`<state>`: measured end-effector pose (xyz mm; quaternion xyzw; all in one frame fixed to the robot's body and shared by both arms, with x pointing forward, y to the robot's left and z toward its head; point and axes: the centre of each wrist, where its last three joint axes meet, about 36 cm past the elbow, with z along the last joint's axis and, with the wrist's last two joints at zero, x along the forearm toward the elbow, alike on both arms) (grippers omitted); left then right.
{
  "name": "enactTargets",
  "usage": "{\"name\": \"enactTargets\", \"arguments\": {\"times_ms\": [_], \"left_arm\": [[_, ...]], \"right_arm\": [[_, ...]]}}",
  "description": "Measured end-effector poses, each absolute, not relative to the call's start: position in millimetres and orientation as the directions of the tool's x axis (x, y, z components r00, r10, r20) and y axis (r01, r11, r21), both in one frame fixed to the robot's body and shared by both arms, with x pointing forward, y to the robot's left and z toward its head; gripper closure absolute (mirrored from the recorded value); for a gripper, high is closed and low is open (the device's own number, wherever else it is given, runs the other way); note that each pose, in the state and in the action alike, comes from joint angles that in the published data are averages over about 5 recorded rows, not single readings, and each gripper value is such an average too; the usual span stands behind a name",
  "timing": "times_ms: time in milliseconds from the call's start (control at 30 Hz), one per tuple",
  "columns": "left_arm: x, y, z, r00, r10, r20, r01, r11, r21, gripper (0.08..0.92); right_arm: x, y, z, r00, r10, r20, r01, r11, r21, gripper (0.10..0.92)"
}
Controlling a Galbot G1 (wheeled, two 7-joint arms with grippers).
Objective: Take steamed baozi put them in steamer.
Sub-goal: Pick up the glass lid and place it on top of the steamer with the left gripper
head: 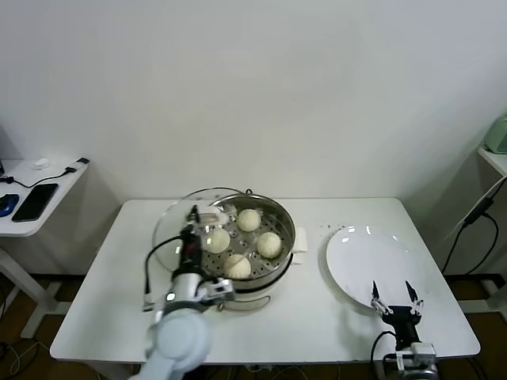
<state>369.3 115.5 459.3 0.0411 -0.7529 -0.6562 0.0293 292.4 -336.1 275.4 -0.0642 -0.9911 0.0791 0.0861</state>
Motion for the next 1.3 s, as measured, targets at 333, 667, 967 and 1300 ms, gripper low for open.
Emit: {"name": "enactTargets", "arguments": {"times_ms": [333, 667, 967, 1300], "left_arm": [[375, 49, 459, -0.998, -0.059, -0.005, -0.014, 0.146, 0.989, 0.867], [382, 23, 444, -0.998, -0.067, 0.013, 0.005, 0.117, 0.993, 0.867], [391, 30, 427, -0.995, -0.095, 0.007, 0.0, 0.07, 0.998, 0.867], [395, 38, 413, -0.993, -0.117, 0.003, -0.002, 0.046, 0.999, 0.867]], "right_arm": [[285, -341, 272, -0.976, 0.165, 0.143, 0.142, 0.977, -0.158, 0.199], [288, -340, 273, -0.975, 0.192, 0.107, 0.175, 0.973, -0.152, 0.199], [292, -339, 273, -0.973, 0.212, 0.092, 0.198, 0.97, -0.142, 0.199], [296, -337, 273, -0.972, 0.219, 0.081, 0.207, 0.969, -0.137, 0.199]]}}
